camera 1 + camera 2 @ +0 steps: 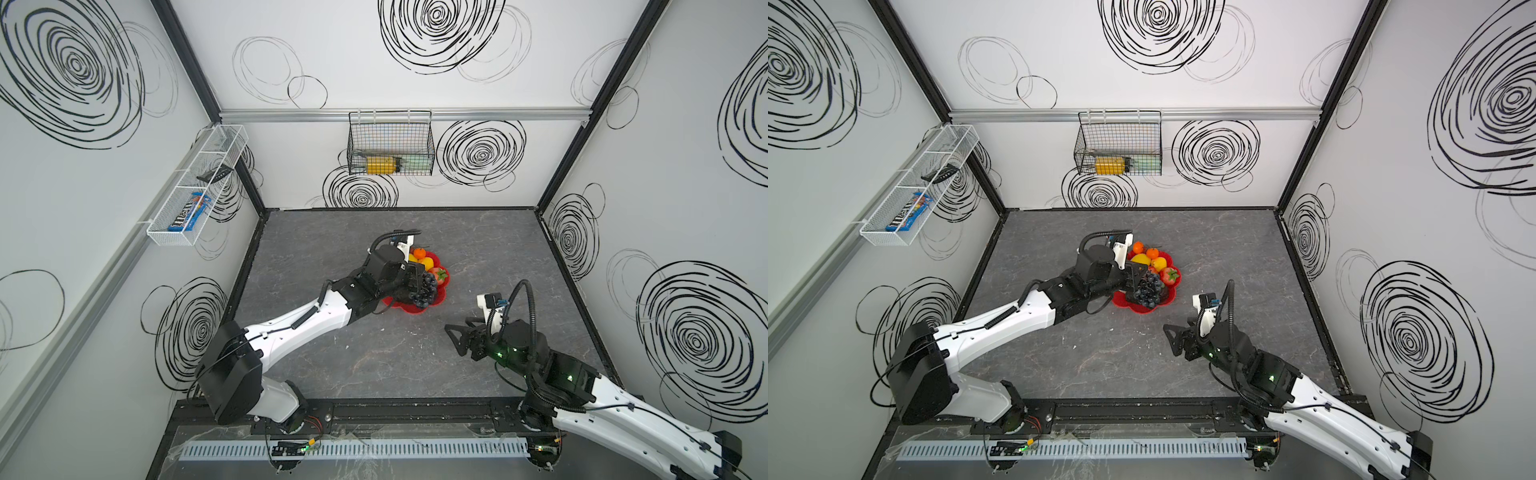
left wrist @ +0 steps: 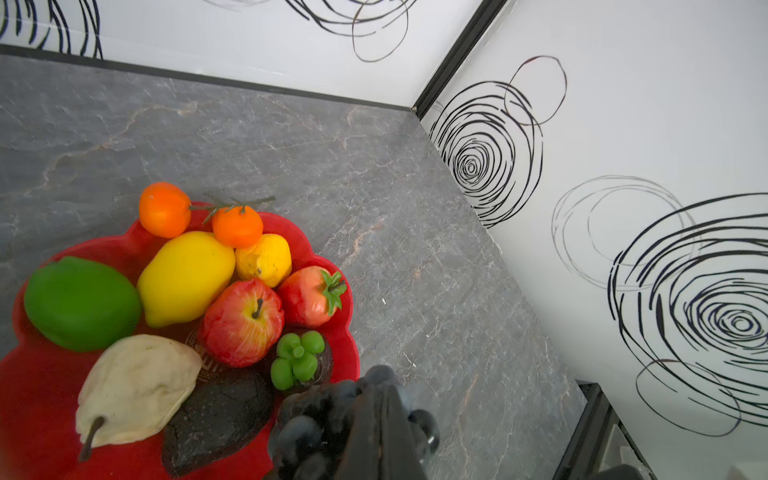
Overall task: Place and organize the fake fruits in the fruit bowl
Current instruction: 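Carry the grapes over the bowl and lower them onto the near fruits, then open the left gripper to release the grapes in the bowl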
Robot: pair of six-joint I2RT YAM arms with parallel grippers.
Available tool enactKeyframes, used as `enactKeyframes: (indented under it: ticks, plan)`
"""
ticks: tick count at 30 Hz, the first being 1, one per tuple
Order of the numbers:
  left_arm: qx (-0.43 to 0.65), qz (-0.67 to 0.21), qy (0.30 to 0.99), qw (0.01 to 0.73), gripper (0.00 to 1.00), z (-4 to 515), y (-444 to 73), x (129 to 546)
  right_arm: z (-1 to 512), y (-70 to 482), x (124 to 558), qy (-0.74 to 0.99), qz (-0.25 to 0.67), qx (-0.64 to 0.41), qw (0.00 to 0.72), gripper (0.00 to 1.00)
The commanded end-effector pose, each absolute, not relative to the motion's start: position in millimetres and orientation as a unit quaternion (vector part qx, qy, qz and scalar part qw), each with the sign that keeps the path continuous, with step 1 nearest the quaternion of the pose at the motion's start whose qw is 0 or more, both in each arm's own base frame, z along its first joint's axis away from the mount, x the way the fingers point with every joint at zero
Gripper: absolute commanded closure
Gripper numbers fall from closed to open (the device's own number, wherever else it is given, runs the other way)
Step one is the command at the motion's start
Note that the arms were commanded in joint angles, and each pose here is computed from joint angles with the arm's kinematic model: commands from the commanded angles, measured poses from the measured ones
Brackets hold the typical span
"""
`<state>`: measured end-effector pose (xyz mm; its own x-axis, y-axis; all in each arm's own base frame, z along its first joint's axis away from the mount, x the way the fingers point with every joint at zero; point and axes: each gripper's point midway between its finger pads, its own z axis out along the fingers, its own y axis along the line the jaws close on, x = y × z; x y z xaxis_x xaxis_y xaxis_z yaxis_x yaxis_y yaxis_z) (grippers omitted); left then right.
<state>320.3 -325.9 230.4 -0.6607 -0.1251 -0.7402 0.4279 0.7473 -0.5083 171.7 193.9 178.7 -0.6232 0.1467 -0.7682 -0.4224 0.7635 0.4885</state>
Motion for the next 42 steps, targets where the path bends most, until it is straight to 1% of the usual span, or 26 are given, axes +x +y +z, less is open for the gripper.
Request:
enactKeyframes:
  ticks: [1, 8, 22, 26, 38, 42]
  plan:
    - [0.090, -0.370, 0.823, 0.421, 1.00, 249, -333, 320, 177, 197, 172, 0.835, 0.338, -0.083, 0.426, 0.14]
    - [0.052, -0.340, 0.839, 0.422, 1.00, 226, -307, 329, 177, 194, 171, 0.835, 0.336, -0.079, 0.427, 0.14]
    - [0.002, -0.294, 0.874, 0.386, 1.00, 179, -268, 344, 176, 196, 172, 0.837, 0.337, -0.079, 0.425, 0.13]
    - [0.001, -0.290, 0.874, 0.390, 1.00, 174, -262, 350, 175, 196, 172, 0.837, 0.336, -0.080, 0.424, 0.13]
    - [-0.018, -0.230, 0.893, 0.385, 1.00, 149, -241, 372, 175, 196, 172, 0.837, 0.336, -0.079, 0.424, 0.13]
    - [-0.013, -0.222, 0.891, 0.395, 1.00, 150, -239, 383, 174, 198, 172, 0.838, 0.337, -0.080, 0.422, 0.13]
